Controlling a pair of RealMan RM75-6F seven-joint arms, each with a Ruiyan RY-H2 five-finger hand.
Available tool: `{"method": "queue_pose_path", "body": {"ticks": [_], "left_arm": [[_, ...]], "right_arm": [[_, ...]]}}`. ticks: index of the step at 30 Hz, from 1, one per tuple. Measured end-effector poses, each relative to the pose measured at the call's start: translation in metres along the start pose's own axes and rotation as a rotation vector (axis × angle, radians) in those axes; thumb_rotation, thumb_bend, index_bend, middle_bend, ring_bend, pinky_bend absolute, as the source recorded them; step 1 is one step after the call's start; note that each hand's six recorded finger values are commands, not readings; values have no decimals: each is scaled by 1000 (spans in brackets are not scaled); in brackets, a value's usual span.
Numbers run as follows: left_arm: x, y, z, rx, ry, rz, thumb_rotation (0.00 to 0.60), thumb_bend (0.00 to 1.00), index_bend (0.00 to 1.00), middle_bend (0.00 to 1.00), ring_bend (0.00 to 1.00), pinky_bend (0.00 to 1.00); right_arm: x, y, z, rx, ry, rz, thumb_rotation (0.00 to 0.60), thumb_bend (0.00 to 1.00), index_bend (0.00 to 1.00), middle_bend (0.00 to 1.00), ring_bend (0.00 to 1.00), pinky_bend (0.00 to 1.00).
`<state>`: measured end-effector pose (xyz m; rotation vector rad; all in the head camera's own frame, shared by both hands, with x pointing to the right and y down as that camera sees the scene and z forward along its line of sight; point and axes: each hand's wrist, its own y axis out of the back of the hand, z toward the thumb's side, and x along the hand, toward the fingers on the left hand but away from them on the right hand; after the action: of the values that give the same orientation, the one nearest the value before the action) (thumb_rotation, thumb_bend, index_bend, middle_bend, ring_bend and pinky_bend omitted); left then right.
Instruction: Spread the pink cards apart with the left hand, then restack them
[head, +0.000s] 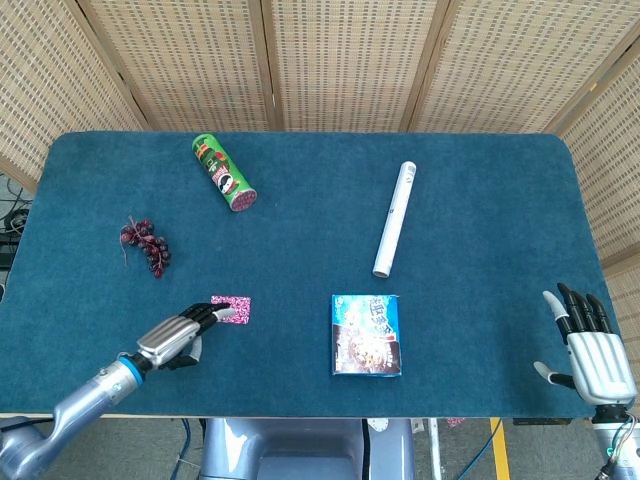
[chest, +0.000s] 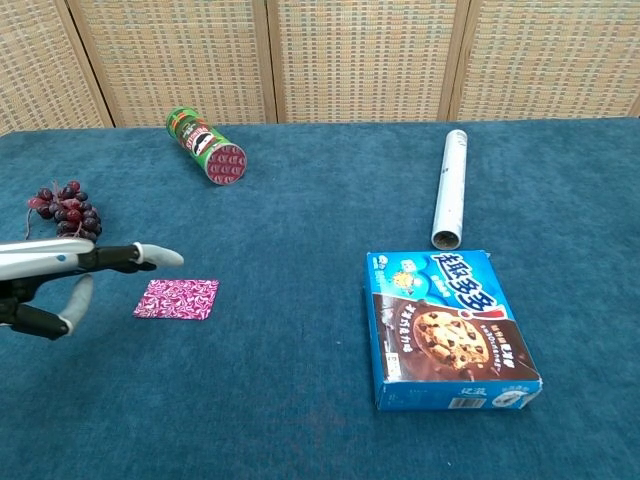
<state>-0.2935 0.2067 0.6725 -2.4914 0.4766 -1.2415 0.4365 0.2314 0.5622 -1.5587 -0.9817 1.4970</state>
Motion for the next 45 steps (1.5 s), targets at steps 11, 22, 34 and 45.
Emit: {"method": "queue_pose_path", "body": {"ticks": [11, 22, 34, 45], "left_arm": [[24, -14, 11, -18, 5, -75, 600, 1000, 0, 0, 0, 0], [33, -24, 4, -13, 46, -107, 600, 1000, 0, 0, 0, 0], [35, -13, -19, -32, 123, -87, 600, 1000, 0, 0, 0, 0], [29, 3, -57, -80, 228, -46, 600, 1000, 0, 0, 0, 0]], "right_arm": [[0, 0, -1, -7, -1, 3, 600, 0, 0, 0, 0, 0], [0, 0, -1, -9, 0, 3, 600, 0, 0, 0, 0, 0], [0, 0, -1, -11, -1, 6, 600, 0, 0, 0, 0, 0], [0, -1, 0, -11, -2, 10, 600, 0, 0, 0, 0, 0]]}}
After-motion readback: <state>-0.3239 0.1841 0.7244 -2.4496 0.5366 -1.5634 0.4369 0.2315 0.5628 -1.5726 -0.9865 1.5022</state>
